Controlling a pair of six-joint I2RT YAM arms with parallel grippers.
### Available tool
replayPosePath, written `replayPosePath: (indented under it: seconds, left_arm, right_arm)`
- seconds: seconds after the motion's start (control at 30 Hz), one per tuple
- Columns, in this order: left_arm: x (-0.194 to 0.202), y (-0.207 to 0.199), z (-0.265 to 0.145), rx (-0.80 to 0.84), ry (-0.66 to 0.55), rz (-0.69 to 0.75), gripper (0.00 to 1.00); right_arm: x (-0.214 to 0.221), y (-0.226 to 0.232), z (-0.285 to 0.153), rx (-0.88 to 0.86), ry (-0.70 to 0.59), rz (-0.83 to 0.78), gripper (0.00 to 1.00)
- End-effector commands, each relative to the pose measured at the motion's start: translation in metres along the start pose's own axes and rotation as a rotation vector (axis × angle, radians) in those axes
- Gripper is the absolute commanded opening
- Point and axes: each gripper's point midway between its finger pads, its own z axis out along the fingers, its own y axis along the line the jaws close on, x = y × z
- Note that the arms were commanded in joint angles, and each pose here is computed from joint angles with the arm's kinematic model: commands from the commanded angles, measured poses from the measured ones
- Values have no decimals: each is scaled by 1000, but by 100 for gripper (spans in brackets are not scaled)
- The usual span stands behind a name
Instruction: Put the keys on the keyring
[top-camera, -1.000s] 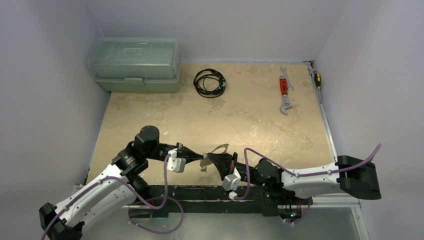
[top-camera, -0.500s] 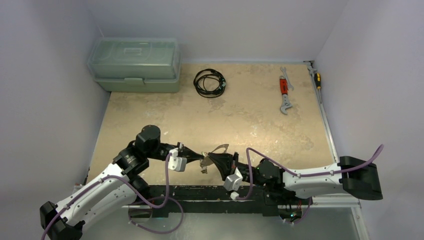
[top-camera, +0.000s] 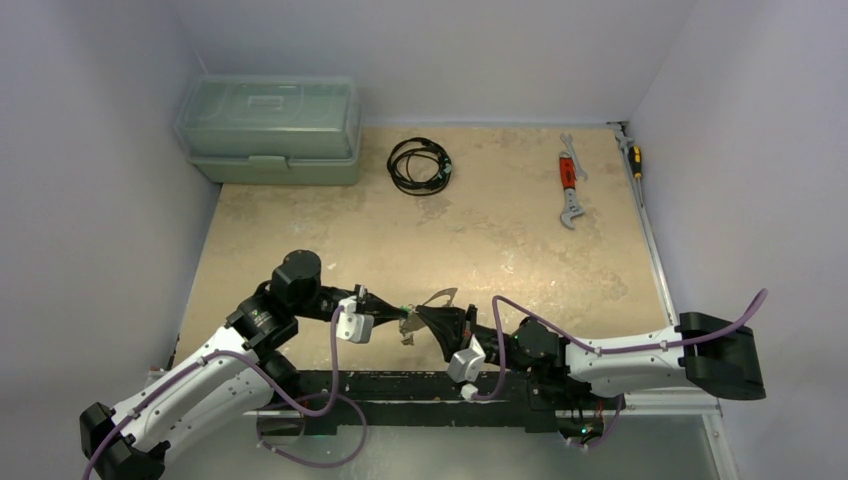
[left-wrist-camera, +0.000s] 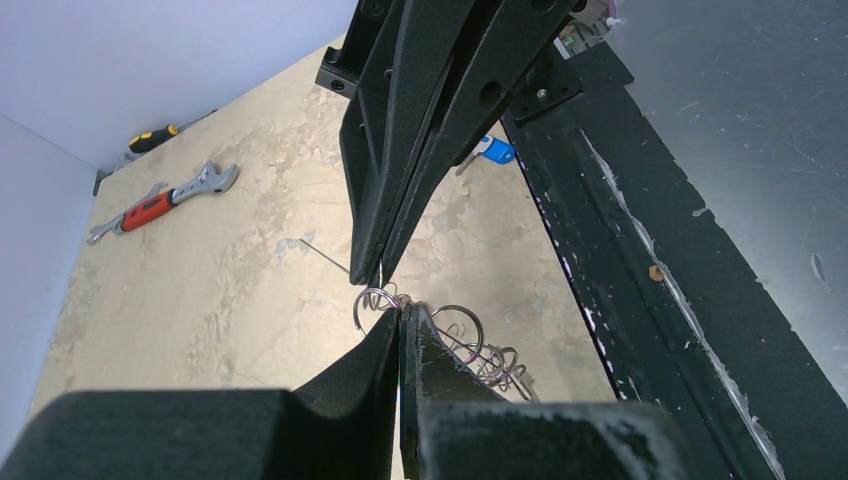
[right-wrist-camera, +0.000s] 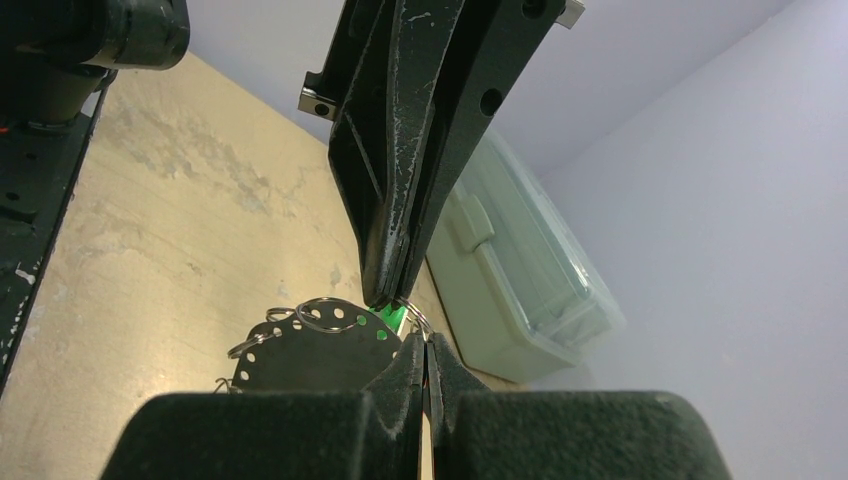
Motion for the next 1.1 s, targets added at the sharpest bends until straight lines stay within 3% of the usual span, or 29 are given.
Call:
replayPosePath:
  seconds: [0.0,1.07]
  left_arm:
    - [-15,3,-1,13,-37,36,0]
    - [-12,10,-7,-28,13,42,0]
  right_arm:
    - [-27,-28,5,90,-79,3,0]
    - [-45,-25,-1,77,-139,-15,0]
